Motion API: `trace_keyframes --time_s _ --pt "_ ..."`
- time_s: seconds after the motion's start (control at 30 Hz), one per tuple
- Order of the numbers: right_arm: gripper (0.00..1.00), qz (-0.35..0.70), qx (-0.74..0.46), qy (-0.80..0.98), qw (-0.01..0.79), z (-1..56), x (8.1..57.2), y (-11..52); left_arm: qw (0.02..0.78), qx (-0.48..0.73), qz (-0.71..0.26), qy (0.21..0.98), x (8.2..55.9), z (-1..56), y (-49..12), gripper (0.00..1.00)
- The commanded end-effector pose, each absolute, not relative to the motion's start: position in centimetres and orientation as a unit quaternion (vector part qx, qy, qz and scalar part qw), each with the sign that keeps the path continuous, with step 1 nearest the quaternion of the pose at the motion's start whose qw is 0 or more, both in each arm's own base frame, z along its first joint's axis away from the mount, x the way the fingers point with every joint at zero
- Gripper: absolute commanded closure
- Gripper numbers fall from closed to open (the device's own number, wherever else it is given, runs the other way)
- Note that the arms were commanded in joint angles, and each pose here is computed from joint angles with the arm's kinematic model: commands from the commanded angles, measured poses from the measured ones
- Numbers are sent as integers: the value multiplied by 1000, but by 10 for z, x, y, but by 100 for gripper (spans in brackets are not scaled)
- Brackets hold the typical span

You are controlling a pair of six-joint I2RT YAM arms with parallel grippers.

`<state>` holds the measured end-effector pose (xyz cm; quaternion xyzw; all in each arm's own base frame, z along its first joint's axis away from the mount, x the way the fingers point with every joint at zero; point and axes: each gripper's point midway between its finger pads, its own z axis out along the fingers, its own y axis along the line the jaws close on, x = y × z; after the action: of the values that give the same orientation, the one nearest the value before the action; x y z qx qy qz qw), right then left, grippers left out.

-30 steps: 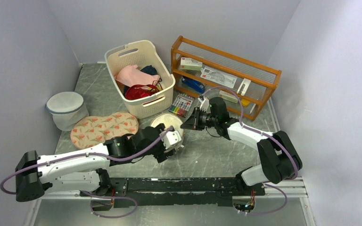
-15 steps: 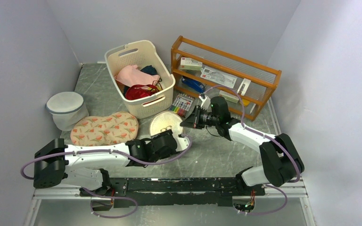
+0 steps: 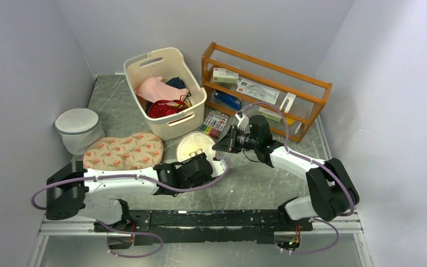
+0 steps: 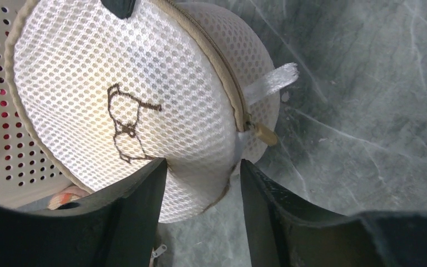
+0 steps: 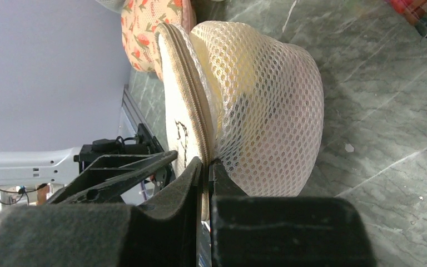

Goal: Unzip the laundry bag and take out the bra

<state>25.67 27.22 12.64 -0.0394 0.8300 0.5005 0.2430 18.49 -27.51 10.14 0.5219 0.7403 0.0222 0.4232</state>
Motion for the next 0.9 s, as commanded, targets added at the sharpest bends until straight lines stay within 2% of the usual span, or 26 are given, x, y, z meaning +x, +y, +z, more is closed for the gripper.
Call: trace_keyframes --time_s 0.0,0.17,0.37,0.6,0.87 --pt "100 517 -48 813 263 146 258 273 431 491 8 757 197 108 -287 42" --pt "100 514 -48 815 262 144 258 273 427 479 -38 766 197 117 -293 64" --pt "99 496 -60 823 271 144 260 269 425 452 -105 777 198 132 -296 80" --pt "72 415 -79 845 327 159 280 250 419 405 -194 789 209 151 -295 93" --pt "40 260 -138 848 441 187 289 220 394 366 -261 802 218 159 -293 93"
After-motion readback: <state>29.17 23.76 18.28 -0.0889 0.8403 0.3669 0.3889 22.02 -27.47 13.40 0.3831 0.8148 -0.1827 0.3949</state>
